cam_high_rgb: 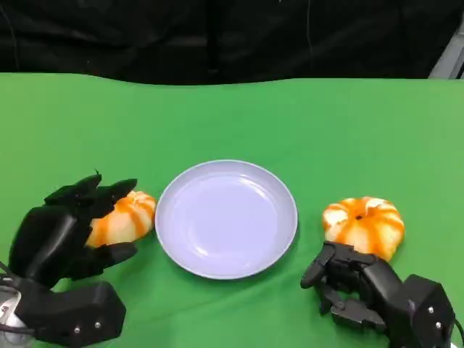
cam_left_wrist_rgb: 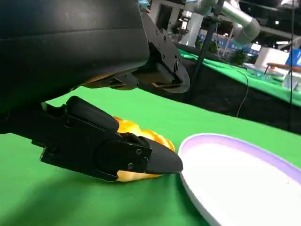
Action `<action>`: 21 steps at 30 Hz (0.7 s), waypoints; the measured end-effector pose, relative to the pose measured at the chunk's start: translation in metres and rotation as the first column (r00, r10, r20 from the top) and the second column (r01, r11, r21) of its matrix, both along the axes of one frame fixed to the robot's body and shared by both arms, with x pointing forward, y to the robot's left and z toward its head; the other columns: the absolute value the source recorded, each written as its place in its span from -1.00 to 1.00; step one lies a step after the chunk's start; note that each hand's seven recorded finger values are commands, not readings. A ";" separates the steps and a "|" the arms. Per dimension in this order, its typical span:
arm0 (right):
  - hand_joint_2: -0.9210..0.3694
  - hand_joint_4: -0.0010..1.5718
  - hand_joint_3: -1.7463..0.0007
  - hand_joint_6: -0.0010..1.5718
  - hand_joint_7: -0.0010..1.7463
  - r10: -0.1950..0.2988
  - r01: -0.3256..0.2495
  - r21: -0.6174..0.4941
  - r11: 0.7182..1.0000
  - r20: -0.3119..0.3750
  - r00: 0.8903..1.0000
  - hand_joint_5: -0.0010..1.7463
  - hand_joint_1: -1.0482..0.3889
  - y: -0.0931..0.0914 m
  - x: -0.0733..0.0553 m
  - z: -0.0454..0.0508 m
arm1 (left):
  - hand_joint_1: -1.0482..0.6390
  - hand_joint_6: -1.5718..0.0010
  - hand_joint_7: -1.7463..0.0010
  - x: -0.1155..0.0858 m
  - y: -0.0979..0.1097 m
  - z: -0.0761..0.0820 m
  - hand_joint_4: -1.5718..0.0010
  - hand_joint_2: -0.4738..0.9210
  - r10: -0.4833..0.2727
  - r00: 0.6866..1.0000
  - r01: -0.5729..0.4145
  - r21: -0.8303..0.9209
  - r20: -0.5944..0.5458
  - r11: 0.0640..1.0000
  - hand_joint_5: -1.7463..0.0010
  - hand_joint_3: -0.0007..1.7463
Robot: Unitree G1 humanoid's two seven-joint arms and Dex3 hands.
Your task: Grasp the bread from the table and place it into the plate.
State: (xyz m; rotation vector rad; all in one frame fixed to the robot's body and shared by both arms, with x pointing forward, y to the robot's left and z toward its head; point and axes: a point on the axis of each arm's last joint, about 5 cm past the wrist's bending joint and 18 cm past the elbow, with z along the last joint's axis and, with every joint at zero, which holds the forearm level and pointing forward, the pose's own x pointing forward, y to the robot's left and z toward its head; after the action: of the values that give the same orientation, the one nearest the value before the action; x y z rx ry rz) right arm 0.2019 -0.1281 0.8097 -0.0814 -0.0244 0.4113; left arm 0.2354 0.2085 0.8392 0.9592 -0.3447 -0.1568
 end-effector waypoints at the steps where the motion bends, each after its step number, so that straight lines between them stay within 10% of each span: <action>1: -0.93 -0.15 0.26 -0.11 0.57 0.000 0.000 0.000 1.000 0.000 1.000 1.00 0.47 0.000 0.000 0.0000 | -0.61 0.29 0.95 0.001 0.000 0.000 0.61 1.00 0.010 1.000 -0.010 0.003 -0.008 1.000 1.00 -0.71; 21: -0.91 -0.14 0.24 -0.10 0.57 -0.009 0.009 -0.004 1.000 0.004 1.000 0.99 0.49 0.001 0.000 0.0001 | -0.66 0.31 1.00 0.022 -0.001 0.004 0.62 1.00 0.063 0.974 -0.040 0.110 -0.219 0.993 0.99 -0.65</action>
State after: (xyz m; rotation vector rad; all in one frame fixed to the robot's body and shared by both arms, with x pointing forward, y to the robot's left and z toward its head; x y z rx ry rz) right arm 0.2019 -0.1274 0.8098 -0.0864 -0.0269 0.4025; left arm 0.2576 0.2075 0.8436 1.0427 -0.1054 -0.2348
